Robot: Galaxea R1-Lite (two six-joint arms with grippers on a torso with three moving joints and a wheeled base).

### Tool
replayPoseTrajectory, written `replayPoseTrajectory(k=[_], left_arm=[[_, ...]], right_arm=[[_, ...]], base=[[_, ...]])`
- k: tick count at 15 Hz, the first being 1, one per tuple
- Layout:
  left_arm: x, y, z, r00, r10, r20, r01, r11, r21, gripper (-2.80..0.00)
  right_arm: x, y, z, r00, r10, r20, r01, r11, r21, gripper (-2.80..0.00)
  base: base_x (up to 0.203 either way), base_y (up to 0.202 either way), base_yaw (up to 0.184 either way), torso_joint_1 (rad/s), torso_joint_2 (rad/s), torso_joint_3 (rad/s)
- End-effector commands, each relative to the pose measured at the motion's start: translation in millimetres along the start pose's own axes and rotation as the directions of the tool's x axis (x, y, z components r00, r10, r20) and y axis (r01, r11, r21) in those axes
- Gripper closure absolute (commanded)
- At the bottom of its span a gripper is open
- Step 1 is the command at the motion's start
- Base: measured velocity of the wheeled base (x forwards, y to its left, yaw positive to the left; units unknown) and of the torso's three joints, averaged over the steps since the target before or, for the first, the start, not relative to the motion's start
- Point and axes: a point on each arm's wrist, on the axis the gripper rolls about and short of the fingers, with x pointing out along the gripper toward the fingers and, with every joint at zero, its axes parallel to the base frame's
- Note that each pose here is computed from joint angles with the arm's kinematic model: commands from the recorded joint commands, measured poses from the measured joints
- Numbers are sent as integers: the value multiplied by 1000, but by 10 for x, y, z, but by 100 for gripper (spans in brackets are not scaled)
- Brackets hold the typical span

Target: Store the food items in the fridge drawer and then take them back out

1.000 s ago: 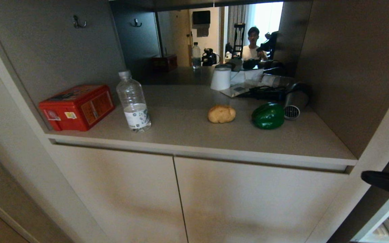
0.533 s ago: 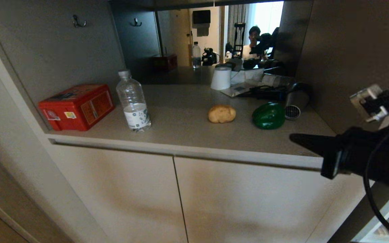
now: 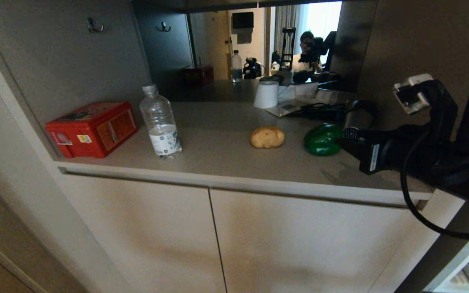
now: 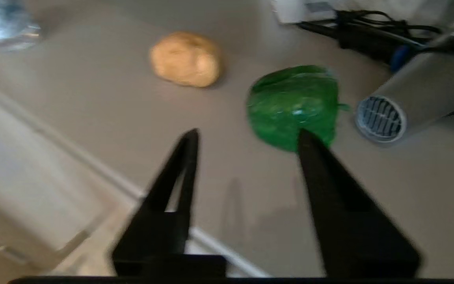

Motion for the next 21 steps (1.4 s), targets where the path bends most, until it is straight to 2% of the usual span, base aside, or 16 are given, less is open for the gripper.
replayPoseTrajectory(k=[1,7,9,14,21], left_arm=[[7,0,-30,1000,0,-9,0,1000,0,0],[6,0,-30,1000,0,-9,0,1000,-2,0],[6,0,-30,1000,0,-9,0,1000,-5,0],[6,0,-30,1000,0,-9,0,1000,-5,0],[6,-1,-30,1000,2,-9,-2,1000,-4,0]], right_arm=[[150,22,-58,999,-23,-29,23,1000,-7,-280],[541,134,-79,996,-72,-45,71,997,-22,-280],[640,142,-104,992,-111,-55,110,994,-25,-280],[775,137,-125,980,-189,-62,187,982,-33,-280],[911,83,-187,970,-231,-75,229,973,-39,-280]], base=[[0,0,0,0,0,0],[0,0,0,0,0,0],[0,0,0,0,0,0],[0,0,0,0,0,0],[0,0,0,0,0,0]])
